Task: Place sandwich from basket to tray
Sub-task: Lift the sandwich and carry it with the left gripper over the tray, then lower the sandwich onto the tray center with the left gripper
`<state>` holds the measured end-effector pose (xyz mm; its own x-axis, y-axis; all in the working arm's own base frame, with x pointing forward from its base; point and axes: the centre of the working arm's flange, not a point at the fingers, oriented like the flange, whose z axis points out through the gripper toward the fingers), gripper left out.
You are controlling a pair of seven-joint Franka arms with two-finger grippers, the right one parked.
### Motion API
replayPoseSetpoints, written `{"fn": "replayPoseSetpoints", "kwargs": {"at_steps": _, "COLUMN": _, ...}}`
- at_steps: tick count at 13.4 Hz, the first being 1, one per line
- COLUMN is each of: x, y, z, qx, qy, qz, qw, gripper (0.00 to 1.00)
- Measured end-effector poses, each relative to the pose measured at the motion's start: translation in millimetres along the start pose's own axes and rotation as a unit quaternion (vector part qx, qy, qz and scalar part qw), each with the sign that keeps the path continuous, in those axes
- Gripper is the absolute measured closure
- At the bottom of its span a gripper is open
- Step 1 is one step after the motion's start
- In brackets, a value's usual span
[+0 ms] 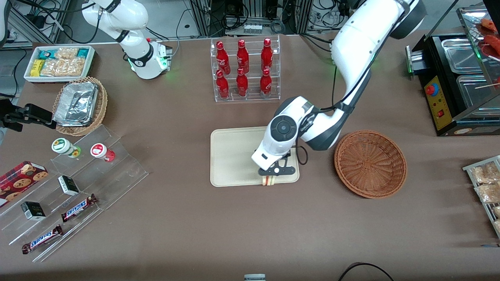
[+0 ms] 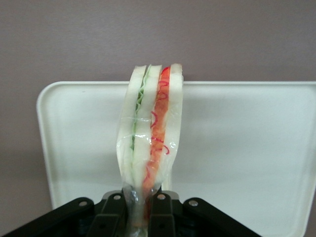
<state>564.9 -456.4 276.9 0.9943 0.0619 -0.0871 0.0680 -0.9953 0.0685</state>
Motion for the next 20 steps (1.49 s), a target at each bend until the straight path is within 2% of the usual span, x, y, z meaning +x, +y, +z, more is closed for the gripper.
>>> {"fn": "replayPoseSetpoints", "kwargs": {"at_steps": 3, "x": -1, "y": 15, "z": 16, "qx": 0.012, "qy": 0.008, "qz": -0.022, "qw": 0.9997, "gripper": 0.85}}
{"fn": "replayPoseSetpoints", "kwargs": {"at_steps": 8, "x": -18, "y": 26, "z": 28, "qx": 0.035, "qy": -0.01, "qz": -0.028, "qw": 0.9989, "gripper": 0.85}}
{"fn": "replayPoseSetpoints", "kwargs": {"at_steps": 12, "x": -21, "y": 27, "z": 24, "qx": 0.046, "qy": -0.019, "qz": -0.027, "qw": 0.9984, "gripper": 0.85}}
{"fn": "replayPoseSetpoints", "kwargs": {"at_steps": 20, "x": -43, "y": 46, "z": 21, "qx": 0.05, "qy": -0.027, "qz": -0.018, "qw": 0.9982, "gripper": 0.85}}
